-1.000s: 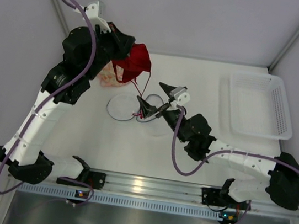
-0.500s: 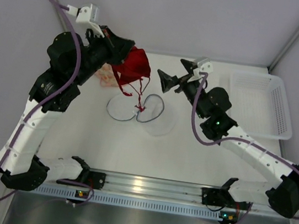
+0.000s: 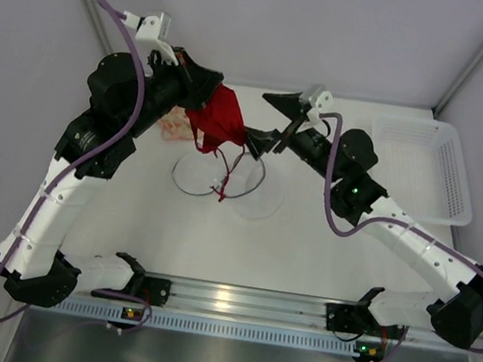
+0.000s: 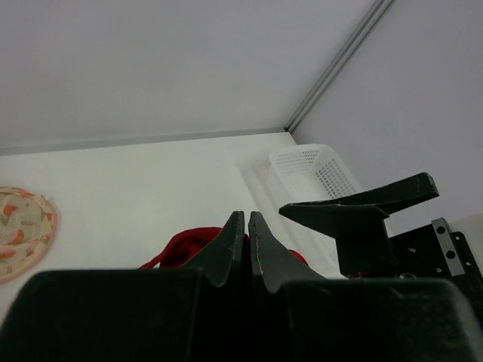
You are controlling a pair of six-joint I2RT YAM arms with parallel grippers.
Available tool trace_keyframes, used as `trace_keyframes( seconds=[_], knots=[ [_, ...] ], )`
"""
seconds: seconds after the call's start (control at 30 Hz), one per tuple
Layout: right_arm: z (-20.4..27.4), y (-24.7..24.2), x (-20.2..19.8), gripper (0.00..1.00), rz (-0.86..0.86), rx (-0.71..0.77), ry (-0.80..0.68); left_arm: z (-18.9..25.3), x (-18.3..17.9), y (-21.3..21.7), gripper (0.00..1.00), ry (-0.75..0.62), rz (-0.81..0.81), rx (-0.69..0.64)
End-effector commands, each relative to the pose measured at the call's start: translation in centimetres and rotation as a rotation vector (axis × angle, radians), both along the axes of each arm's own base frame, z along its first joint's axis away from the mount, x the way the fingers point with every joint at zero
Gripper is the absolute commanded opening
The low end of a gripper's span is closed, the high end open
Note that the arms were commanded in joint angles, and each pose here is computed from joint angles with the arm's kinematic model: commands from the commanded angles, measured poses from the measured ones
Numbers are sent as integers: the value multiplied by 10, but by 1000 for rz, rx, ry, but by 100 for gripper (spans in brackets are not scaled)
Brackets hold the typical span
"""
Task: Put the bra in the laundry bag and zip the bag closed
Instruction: Adjust the bra.
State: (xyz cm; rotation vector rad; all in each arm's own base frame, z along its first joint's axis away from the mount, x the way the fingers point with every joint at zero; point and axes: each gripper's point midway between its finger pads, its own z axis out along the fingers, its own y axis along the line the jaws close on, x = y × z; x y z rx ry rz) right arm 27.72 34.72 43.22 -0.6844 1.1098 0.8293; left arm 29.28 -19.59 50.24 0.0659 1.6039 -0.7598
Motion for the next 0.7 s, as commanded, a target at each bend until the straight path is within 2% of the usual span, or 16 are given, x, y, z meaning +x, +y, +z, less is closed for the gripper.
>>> trace_keyframes(
  seconds=[0.0, 0.23, 0.43, 0.57, 0.67],
  knots=[
    [26, 0, -38, 99, 160, 58, -27, 12, 9, 0, 0, -51, 20, -17],
    [15, 25, -36, 99, 192, 51, 26, 17, 7, -6, 0, -57, -9, -53],
    [-1, 49, -22, 99, 127, 47, 84, 25, -5, -11, 0, -75, -64, -106],
    [-5, 47, 1, 99, 19, 124, 164, 28, -11, -16, 0, -67, -100, -139],
    [4, 46, 4, 99, -1, 194, 164, 26, -11, -16, 0, -62, -99, -147]
  ],
)
